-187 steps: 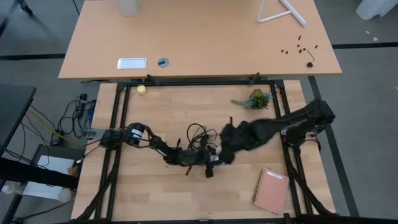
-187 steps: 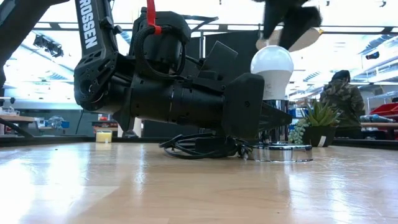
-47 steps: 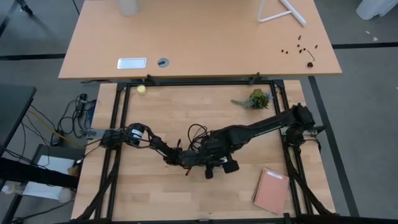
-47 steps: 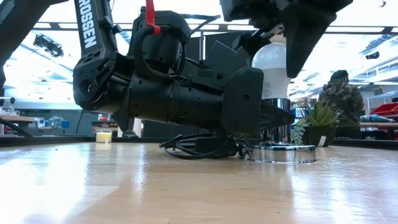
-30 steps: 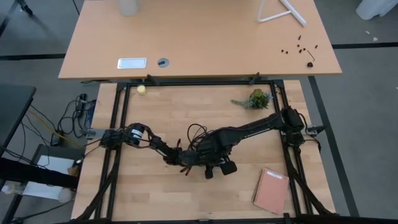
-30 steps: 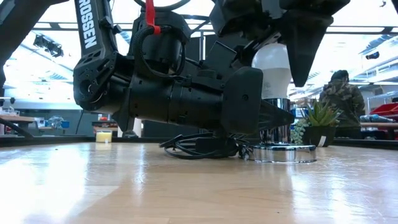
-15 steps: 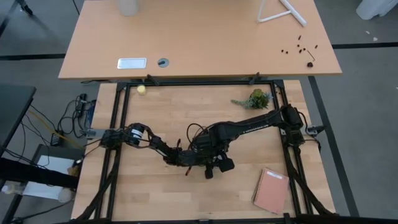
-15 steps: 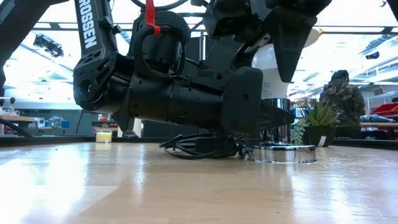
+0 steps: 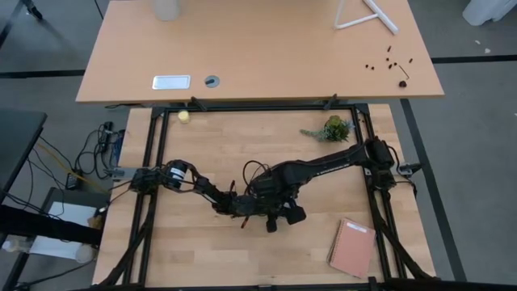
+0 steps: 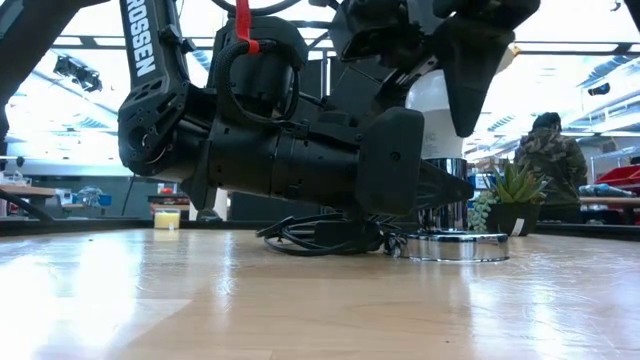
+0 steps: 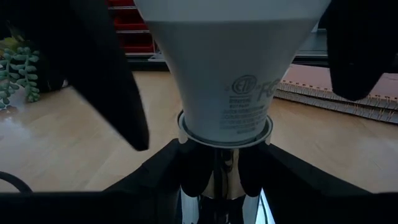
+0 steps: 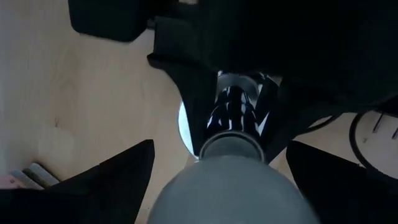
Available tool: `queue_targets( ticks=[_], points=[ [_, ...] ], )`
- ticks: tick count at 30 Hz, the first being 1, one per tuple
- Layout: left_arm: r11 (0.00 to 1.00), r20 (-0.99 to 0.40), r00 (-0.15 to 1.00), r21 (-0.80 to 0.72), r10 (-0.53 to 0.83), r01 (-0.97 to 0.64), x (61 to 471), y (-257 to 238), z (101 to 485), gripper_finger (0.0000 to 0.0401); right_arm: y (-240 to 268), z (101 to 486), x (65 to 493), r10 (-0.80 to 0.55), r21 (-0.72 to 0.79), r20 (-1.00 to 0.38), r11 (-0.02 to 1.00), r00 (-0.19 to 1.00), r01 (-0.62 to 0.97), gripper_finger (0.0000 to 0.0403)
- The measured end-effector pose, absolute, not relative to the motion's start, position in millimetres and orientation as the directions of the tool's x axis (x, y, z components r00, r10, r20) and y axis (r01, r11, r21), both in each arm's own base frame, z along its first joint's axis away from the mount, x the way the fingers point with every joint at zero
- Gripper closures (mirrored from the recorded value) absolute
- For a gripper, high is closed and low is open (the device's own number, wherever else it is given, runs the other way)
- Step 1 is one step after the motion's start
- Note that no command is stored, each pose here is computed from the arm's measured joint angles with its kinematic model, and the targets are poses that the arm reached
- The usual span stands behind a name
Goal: Screw lightbulb
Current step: Insert the light bulb into the lamp
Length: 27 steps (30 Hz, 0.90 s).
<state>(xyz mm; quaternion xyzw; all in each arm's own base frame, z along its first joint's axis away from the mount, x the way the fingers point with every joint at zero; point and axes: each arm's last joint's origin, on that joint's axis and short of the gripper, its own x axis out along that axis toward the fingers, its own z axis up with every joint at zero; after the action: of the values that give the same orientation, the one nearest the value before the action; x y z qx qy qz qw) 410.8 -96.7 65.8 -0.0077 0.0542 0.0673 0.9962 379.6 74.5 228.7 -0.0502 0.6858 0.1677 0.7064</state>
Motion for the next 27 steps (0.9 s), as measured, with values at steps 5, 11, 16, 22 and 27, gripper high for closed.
queue_targets(
  ticks=[5,11,16,22,27],
  points=[
    [0.991,-0.109,0.985,-0.008,0.131,-0.132,410.5,-98.1,65.8,0.0206,83.1,234.7,374.5,0.128,0.117,-0.992,0.944,0.015,-0.309,0.003],
    [0.991,-0.108,0.986,-0.007,0.13,-0.132,410.5,-98.8,65.9,0.0206,82.0,237.8,361.6,0.102,0.075,-0.991,0.962,0.091,-0.261,0.003],
    [0.991,-0.106,0.986,-0.008,0.13,-0.132,410.4,-98.8,65.9,0.0206,79.3,236.3,352.0,0.075,0.029,-0.98,0.97,0.184,-0.24,0.003],
    [0.991,-0.103,0.986,-0.007,0.129,-0.131,410.3,-98.9,65.9,0.0206,79.3,228.1,350.6,0.086,0.042,-0.981,0.969,0.171,-0.243,0.003],
    [0.992,-0.103,0.986,-0.006,0.129,-0.13,410.3,-98.9,65.8,0.0206,76.9,222.7,349.5,0.1,0.062,-0.982,0.973,0.162,-0.224,0.003]
  ],
)
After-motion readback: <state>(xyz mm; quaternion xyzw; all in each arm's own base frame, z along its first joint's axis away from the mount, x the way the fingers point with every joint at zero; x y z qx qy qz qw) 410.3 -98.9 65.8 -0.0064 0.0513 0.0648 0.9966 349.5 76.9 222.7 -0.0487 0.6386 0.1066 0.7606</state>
